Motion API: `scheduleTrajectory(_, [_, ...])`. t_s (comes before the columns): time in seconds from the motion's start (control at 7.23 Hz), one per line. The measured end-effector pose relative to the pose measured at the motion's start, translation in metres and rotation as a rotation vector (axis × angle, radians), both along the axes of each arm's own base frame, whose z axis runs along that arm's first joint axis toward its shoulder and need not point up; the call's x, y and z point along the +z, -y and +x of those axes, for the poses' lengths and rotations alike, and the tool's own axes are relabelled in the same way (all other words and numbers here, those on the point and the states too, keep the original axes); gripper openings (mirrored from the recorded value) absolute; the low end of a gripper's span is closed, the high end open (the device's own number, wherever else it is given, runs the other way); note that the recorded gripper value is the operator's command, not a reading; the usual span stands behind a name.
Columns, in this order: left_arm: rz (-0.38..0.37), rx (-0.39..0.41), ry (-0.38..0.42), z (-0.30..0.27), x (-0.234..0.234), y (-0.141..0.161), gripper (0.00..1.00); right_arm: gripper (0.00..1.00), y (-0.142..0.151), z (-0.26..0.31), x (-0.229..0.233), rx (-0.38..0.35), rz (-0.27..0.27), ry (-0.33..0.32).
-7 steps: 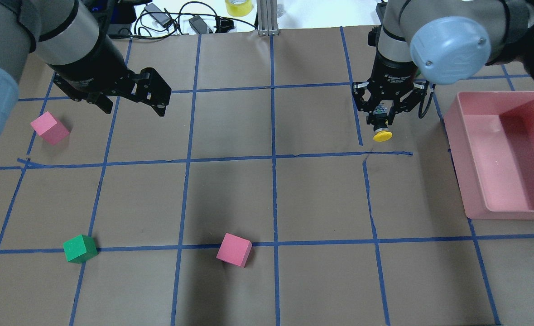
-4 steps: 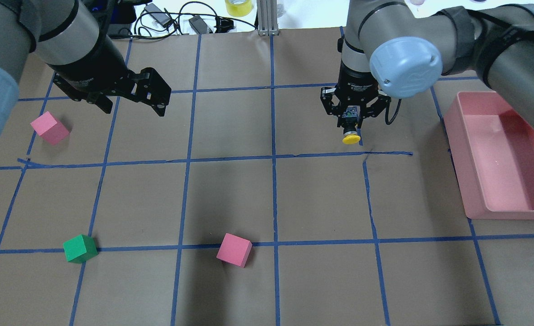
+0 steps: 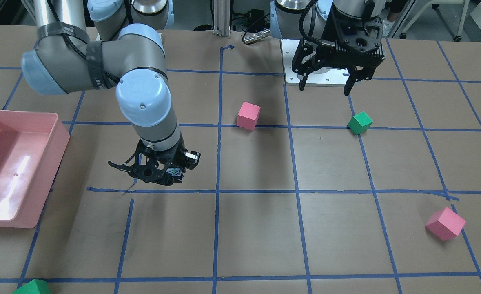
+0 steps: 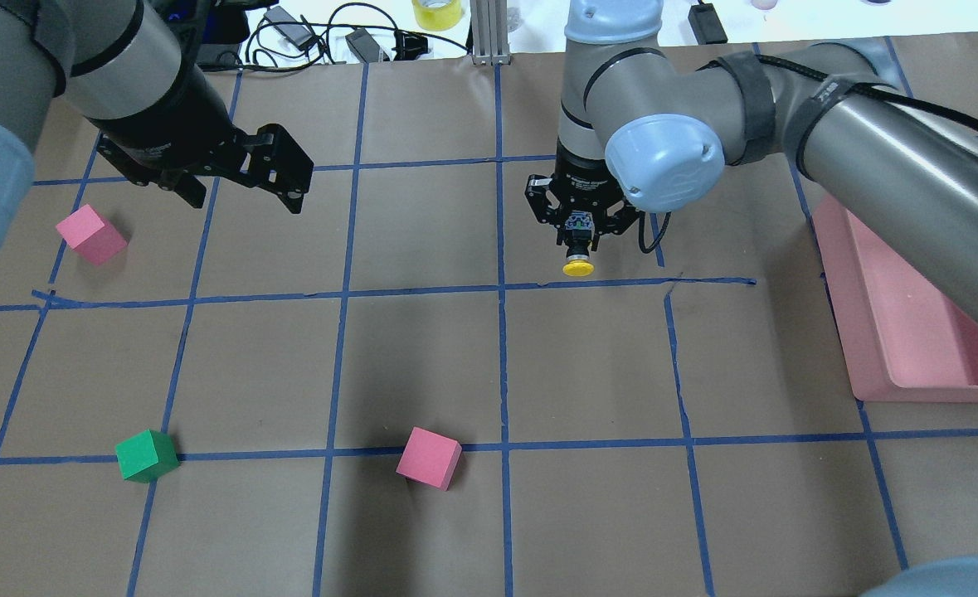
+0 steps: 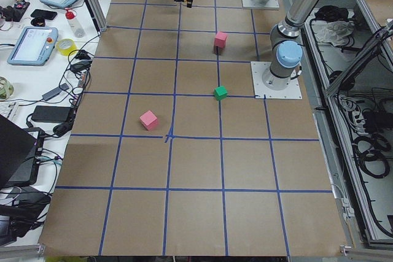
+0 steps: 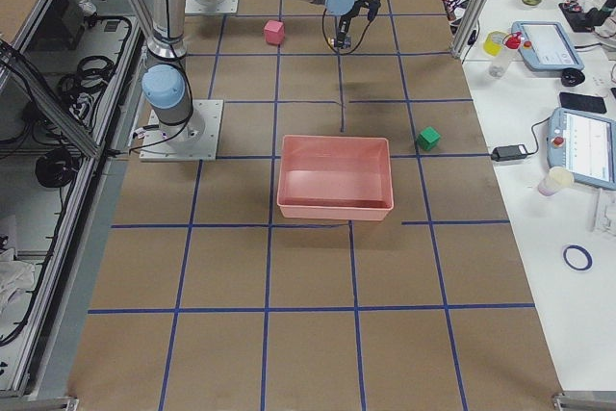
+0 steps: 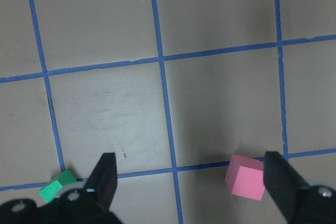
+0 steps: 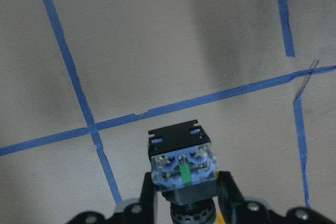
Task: Align button upright
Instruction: 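Carry the switch toward the table center with the right gripper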
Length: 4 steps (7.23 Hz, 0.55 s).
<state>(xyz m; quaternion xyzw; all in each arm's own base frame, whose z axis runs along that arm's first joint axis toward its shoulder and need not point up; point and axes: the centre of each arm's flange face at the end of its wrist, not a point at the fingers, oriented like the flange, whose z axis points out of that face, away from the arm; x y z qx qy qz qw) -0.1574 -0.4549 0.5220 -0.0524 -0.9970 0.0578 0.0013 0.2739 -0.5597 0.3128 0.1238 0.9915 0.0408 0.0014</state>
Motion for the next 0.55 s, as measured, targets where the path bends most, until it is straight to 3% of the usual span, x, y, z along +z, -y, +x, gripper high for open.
scheduleTrajectory(0.55, [0.000,0.000,0.000,0.000,0.000,0.000,1.00,0.00,0.001,0.041,-0.032,-0.036,-0.024,0.026])
